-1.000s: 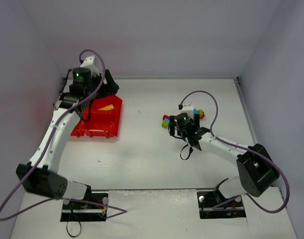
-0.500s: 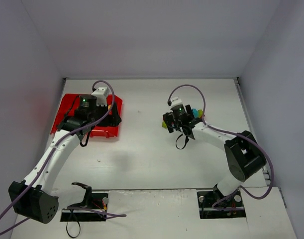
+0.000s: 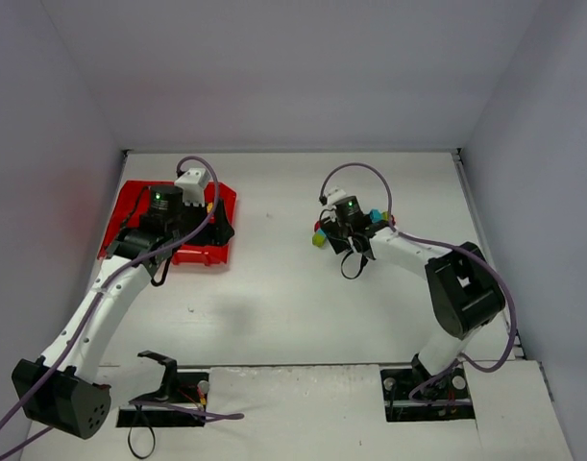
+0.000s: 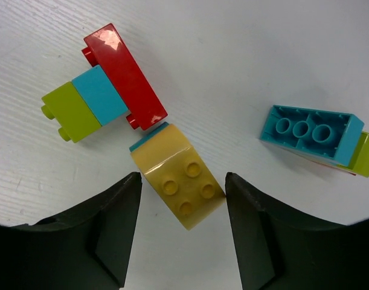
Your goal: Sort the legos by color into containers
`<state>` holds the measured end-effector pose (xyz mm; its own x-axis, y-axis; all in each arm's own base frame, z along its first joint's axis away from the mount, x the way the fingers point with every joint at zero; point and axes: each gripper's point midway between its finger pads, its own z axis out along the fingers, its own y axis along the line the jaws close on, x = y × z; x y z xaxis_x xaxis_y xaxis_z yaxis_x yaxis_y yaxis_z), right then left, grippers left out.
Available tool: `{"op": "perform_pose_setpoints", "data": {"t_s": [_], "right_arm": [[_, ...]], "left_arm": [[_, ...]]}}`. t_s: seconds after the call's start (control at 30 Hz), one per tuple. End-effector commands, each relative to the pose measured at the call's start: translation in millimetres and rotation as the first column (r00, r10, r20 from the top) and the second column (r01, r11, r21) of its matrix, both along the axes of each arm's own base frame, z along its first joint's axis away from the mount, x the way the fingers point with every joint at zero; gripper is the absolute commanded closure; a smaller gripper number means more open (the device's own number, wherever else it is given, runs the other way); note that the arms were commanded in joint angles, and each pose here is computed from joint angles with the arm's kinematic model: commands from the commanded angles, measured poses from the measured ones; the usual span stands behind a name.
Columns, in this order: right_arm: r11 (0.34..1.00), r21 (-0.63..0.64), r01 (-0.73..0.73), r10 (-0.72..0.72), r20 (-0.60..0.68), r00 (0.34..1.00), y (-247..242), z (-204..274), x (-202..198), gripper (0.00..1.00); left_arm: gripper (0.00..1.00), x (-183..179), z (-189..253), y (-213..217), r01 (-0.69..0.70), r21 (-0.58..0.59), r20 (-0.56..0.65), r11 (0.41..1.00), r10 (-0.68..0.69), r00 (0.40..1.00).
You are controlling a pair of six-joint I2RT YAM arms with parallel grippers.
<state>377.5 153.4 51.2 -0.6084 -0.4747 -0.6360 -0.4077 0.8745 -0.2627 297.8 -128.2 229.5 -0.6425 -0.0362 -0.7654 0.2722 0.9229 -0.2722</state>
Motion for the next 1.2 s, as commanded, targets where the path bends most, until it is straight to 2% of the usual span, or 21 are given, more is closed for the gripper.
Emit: {"op": "perform_pose_setpoints", "data": {"t_s": [0.0, 0.07, 0.1, 0.17, 0.2, 0.3, 0.43, 0.53, 0.67, 0.7, 0.8, 1.0, 1.17], "right_arm": [[0.998, 0.048, -0.048, 0.046, 0.036, 0.998, 12.2, 14.8, 12.7, 0.47], [0.996, 0.058, -0.063, 0.062, 0.019, 0.998, 15.0, 10.1, 9.5, 0.53], [0.996, 0.064, -0.067, 0.066, 0.017, 0.998, 16.2, 9.5, 8.8, 0.63], [0.995, 0.074, -0.061, 0.06, 0.013, 0.998, 16.2, 9.2, 7.6, 0.75], [0.995, 0.078, -0.064, 0.063, 0.014, 0.998, 17.2, 11.1, 6.8, 0.86], [0.99, 0.127, -0.067, 0.062, 0.044, 0.997, 20.9, 28.4, 3.4, 0.99], [0.962, 0.25, -0.111, 0.089, 0.098, 0.991, 34.7, 65.4, -8.7, 1.0], [0.91, 0.373, -0.182, 0.136, 0.148, 0.98, 50.2, 101.9, -24.9, 1.0], [0.797, 0.506, -0.33, 0.247, 0.226, 0.942, 76.6, 150.5, -51.1, 1.0], [0.755, 0.549, -0.359, 0.279, 0.226, 0.933, 85.4, 158.0, -60.1, 1.0], [0.647, 0.618, -0.446, 0.342, 0.287, 0.895, 100.7, 188.7, -79.8, 1.0], [0.485, 0.661, -0.572, 0.435, 0.386, 0.814, 121.1, 227.0, -102.2, 1.0], [0.42, 0.677, -0.604, 0.475, 0.403, 0.782, 128.3, 237.4, -111.9, 1.0]], "left_arm": [[0.29, 7.4, 19.0, -4.2, 0.024, -0.018, 0.076, 1.0, -0.023, 0.997], [0.29, 7.4, 19.1, -3.9, 0.024, -0.016, 0.078, 1.0, -0.022, 0.997], [0.29, 7.4, 18.3, -3.8, 0.024, -0.016, 0.075, 1.0, -0.022, 0.997], [0.29, 7.7, 17.8, -3.7, 0.022, -0.015, 0.074, 1.0, -0.021, 0.997], [0.29, 7.4, 17.6, -3.6, 0.022, -0.015, 0.074, 1.0, -0.021, 0.997], [0.29, 7.2, 17.3, -4.9, 0.03, -0.02, 0.073, 0.999, -0.028, 0.997], [0.29, 3.9, 20.9, -14.2, 0.07, -0.06, 0.073, 0.996, -0.066, 0.995], [0.29, -4.6, 29.5, -35.9, 0.16, -0.161, 0.083, 0.974, -0.148, 0.986], [0.28, -20.6, 43.2, -61.7, 0.264, -0.308, 0.108, 0.914, -0.242, 0.964], [0.25, -23.0, 46.3, -66.2, 0.266, -0.34, 0.108, 0.902, -0.244, 0.964], [0.23, -27.0, 63.8, -81.8, 0.331, -0.376, 0.192, 0.865, -0.277, 0.941], [0.21, -39.2, 88.2, -115.7, 0.459, -0.387, 0.311, 0.8, -0.355, 0.882], [0.21, -38.1, 98.1, -133.5, 0.516, -0.379, 0.365, 0.769, -0.388, 0.846]]}}
